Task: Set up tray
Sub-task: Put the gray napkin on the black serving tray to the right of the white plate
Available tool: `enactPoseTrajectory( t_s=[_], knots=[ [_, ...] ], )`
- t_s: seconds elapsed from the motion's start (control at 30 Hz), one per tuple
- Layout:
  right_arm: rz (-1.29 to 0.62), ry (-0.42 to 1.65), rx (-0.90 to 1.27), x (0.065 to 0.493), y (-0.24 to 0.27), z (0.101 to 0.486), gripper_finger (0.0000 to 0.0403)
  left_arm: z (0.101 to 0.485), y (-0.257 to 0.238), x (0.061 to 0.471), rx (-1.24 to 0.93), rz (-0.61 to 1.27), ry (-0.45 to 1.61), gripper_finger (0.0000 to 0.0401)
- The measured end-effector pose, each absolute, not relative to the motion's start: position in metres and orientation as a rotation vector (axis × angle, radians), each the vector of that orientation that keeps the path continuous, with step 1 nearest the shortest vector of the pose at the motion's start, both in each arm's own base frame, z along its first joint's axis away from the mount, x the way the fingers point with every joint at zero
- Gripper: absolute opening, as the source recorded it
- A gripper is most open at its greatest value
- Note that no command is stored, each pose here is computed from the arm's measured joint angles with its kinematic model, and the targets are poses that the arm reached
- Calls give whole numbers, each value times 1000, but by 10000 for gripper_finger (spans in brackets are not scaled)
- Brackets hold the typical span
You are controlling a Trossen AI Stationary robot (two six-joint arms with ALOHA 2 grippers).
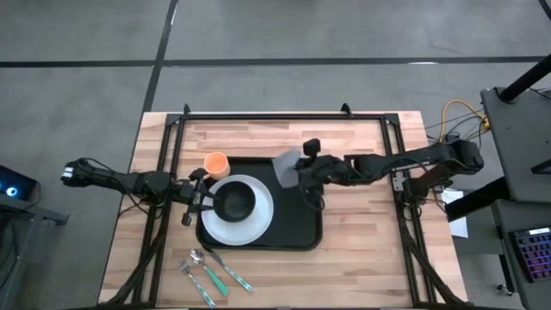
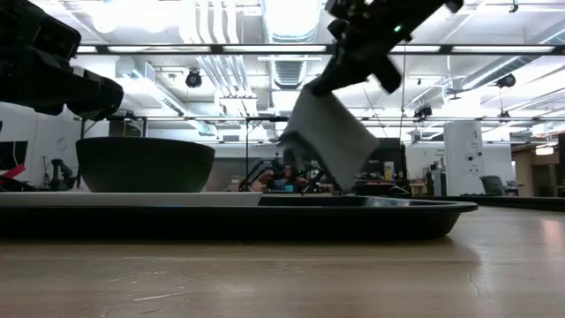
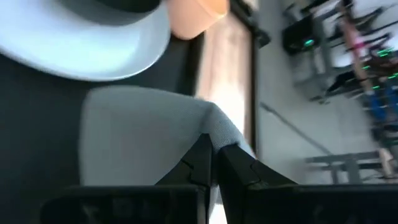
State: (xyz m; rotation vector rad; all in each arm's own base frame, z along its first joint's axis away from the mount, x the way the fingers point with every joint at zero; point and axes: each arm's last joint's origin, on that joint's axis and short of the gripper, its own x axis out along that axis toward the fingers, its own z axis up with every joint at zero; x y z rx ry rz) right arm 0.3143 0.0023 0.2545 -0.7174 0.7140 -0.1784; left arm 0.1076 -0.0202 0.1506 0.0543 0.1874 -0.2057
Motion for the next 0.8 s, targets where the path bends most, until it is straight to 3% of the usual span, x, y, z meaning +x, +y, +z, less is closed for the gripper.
enactPoseTrajectory(
  t_s=[0.37, 0.8],
  knots=[
    [-48, 702, -846, 315, 10, 189, 8, 150, -20, 108, 55, -206, 192, 119],
    [120, 647, -806, 294, 45, 163, 8, 150, -20, 108, 55, -206, 198, 119]
  ],
)
